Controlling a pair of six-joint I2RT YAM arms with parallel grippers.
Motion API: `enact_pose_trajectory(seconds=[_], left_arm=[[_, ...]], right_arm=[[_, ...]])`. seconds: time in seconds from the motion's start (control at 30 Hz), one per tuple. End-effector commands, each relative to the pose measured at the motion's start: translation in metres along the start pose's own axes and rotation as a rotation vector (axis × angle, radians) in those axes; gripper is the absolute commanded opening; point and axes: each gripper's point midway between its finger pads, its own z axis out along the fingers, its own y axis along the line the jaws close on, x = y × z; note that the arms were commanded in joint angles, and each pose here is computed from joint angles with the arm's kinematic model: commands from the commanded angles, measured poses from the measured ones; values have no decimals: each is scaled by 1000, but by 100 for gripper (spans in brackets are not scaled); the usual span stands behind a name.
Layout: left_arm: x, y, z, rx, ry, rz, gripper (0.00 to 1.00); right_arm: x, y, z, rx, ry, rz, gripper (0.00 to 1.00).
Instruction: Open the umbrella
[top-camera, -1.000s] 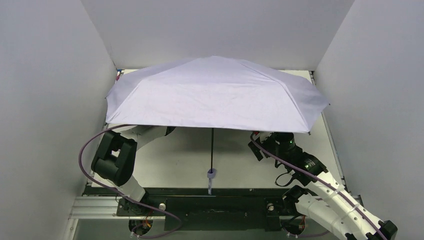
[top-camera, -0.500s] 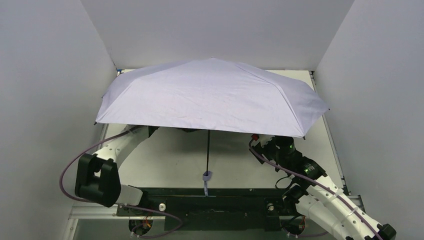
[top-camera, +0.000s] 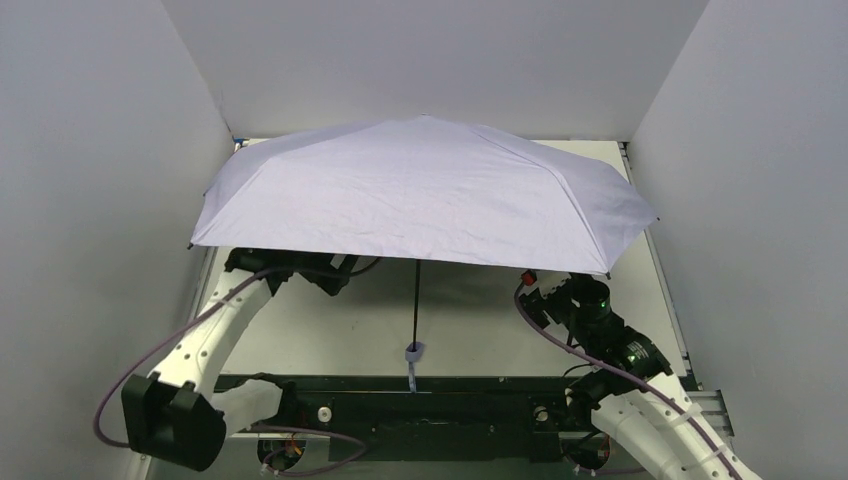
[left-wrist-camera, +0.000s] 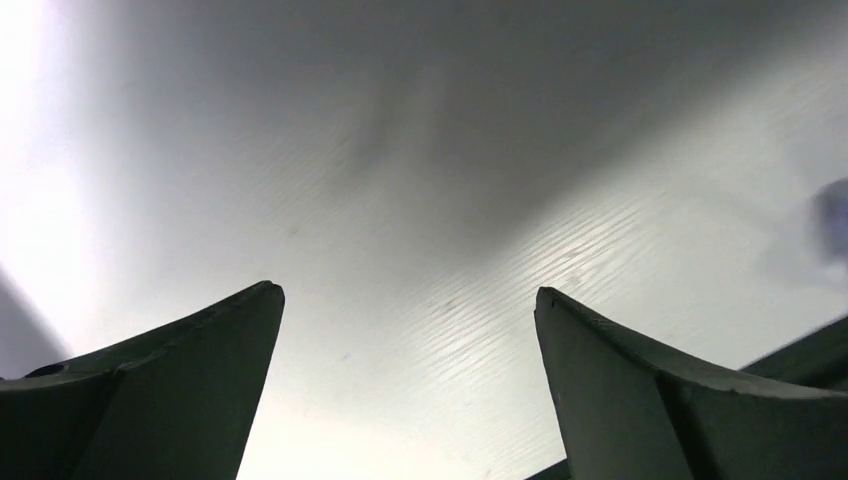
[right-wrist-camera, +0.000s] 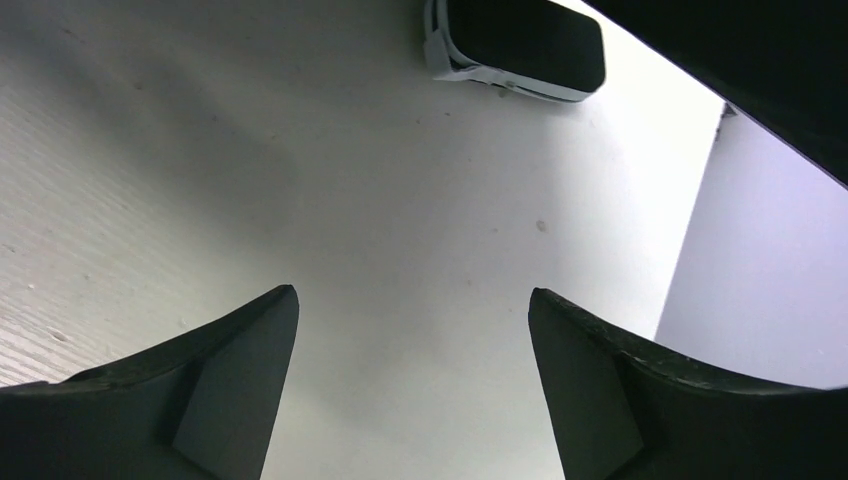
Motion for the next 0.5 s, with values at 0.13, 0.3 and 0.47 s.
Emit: enact_pose_trajectory(seconds=[0.13, 0.3, 0.47], left_arm=[[36, 66, -53, -488, 16, 72, 97], [52, 83, -70, -610, 0, 59, 97], [57, 86, -74, -657, -19, 97, 97]], right_arm=[[22, -31, -22, 147, 89, 10, 81], [33, -44, -28, 208, 122, 38, 81], [35, -49, -29, 218, 146, 55, 81]])
